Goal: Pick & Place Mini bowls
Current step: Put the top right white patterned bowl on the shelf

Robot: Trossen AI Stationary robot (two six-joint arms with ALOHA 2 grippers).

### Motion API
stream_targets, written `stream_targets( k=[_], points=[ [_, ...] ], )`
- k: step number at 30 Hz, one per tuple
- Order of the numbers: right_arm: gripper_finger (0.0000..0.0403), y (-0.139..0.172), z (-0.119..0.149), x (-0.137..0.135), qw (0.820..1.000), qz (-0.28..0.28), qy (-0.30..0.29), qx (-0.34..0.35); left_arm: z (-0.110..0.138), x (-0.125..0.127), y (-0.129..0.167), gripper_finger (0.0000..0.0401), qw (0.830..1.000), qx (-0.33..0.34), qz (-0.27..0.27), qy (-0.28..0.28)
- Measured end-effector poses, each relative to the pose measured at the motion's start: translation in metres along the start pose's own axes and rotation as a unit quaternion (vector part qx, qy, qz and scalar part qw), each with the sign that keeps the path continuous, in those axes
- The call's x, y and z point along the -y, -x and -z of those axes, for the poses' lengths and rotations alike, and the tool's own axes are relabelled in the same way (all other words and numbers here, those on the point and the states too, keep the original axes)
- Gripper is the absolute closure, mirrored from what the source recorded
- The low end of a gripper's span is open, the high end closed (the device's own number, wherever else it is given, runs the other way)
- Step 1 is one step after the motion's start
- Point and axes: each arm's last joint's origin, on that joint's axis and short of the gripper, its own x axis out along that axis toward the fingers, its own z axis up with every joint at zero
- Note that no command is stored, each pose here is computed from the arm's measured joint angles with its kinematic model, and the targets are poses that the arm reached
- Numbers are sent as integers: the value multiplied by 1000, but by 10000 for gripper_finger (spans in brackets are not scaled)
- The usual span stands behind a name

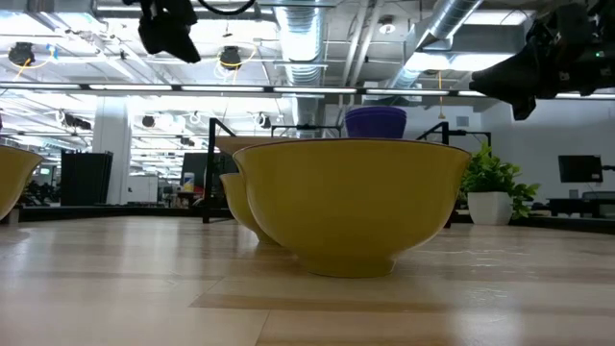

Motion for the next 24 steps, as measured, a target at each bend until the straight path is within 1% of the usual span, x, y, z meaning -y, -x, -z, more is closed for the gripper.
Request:
stream_targets(
  k=[4, 14, 20, 24],
  points=[
    [305, 0, 0, 0, 1000, 0, 0, 1, 1, 1, -6, 110, 1000, -12, -3, -2],
    [305, 0, 0, 0, 1000, 0, 0, 1, 1, 2, -37, 110, 998, -51, -29, -7],
    [305, 0, 0, 0, 1000, 0, -1, 1, -7, 0, -53, 110, 999, -31, -32, 5],
    [305, 0, 0, 0, 1000, 0, -1, 2, -12, -5, -61, 110, 999, -14, -52, -4]
  ],
)
